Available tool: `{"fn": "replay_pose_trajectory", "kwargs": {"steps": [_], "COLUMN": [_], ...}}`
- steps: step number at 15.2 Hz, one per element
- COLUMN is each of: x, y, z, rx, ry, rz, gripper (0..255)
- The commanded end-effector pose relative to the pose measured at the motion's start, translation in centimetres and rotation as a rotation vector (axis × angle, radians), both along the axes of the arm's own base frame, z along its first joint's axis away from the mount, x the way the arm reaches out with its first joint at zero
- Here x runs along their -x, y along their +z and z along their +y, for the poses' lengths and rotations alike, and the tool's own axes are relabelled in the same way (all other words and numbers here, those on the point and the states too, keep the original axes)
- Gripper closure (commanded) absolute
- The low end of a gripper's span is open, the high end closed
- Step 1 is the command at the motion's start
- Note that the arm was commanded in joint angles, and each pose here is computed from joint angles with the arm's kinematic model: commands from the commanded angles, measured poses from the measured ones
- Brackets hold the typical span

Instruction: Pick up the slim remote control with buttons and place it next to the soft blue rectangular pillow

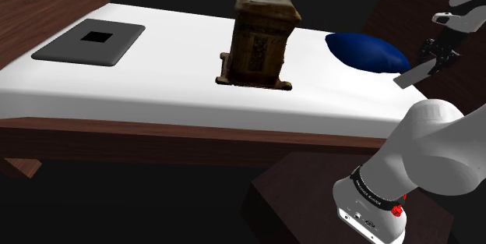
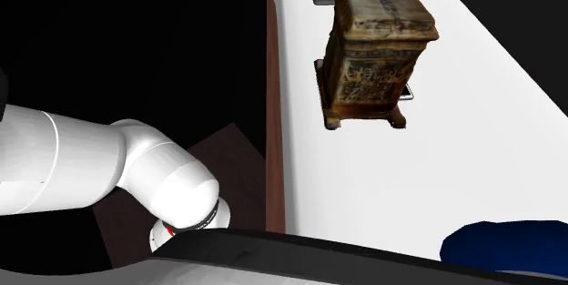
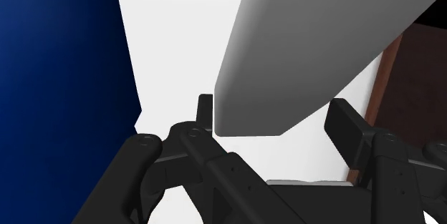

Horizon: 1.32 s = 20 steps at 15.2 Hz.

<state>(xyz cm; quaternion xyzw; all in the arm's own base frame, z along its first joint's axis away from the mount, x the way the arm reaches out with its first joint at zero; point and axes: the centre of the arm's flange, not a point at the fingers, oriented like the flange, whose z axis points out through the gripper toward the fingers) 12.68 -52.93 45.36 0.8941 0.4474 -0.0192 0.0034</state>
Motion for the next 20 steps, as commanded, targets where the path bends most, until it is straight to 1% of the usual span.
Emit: {"fn": "replay_pose_trajectory", "kwargs": {"steps": [1, 20], "x": [0.0, 0.0], "y": [-1.0, -11.1], "z": [0.0, 0.0], "rx": [0.001, 0.001], "ry": [0.000, 0.000], "rz": [0.000, 0.000], "gripper": [255, 255]}}
